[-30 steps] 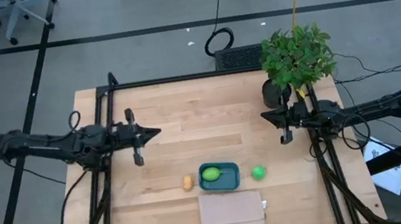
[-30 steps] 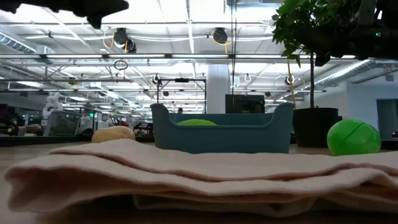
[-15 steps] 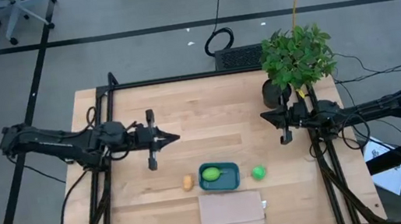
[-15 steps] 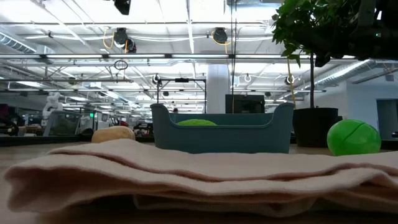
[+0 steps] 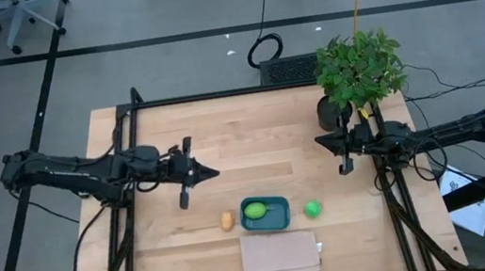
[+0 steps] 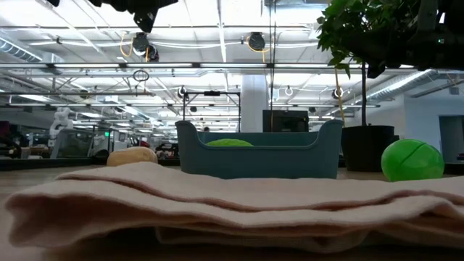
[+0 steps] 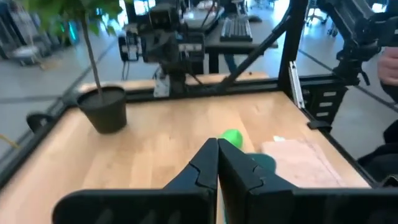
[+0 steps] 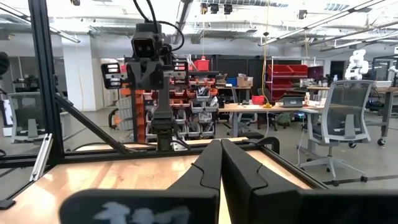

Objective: Pick and placing Produce into tupperware
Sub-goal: Put the brown potato into the dark blue bin

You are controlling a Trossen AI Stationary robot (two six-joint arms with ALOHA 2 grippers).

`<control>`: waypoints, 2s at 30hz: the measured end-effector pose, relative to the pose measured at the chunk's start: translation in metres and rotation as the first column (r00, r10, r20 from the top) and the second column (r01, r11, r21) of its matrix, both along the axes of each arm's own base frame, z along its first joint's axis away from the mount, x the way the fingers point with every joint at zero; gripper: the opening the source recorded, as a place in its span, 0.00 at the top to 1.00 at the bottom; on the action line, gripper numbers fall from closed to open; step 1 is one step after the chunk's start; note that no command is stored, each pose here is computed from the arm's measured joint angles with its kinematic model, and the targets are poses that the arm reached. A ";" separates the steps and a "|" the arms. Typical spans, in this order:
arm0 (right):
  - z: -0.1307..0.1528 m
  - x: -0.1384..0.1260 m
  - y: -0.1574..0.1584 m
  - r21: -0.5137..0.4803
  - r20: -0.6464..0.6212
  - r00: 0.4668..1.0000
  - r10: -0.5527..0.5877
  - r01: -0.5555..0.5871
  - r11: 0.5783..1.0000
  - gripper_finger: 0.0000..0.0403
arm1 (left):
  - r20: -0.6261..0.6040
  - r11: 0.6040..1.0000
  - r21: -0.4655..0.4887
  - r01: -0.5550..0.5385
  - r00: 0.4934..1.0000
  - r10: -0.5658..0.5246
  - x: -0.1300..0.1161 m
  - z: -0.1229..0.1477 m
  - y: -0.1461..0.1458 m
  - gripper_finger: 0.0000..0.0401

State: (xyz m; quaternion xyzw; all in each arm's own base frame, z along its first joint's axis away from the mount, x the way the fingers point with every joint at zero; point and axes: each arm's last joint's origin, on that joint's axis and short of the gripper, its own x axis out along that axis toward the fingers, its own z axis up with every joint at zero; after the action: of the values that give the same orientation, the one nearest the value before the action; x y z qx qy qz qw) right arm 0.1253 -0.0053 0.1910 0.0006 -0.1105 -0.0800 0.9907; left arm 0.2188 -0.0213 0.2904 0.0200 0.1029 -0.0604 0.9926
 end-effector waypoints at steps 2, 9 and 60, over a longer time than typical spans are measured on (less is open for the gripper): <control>0.000 0.000 0.000 0.000 -0.001 1.000 0.000 0.000 1.000 1.00 | -0.042 1.000 -0.018 -0.009 0.999 0.008 0.004 0.004 0.001 0.95; 0.000 0.000 0.000 0.002 -0.004 1.000 0.001 -0.001 1.000 1.00 | -0.266 0.999 -0.012 -0.041 0.963 0.037 0.021 0.015 -0.001 0.84; -0.004 0.002 0.000 -0.003 -0.046 0.999 -0.004 0.004 1.000 1.00 | -0.814 0.849 0.214 0.484 0.569 -0.119 0.097 0.009 -0.032 0.81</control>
State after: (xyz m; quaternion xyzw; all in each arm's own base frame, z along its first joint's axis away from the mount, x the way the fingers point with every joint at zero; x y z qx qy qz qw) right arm 0.1272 -0.0054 0.1866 -0.0030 -0.0880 -0.0817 0.9928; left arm 0.3154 -0.0531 0.2992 0.2199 0.5247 -0.2126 0.7944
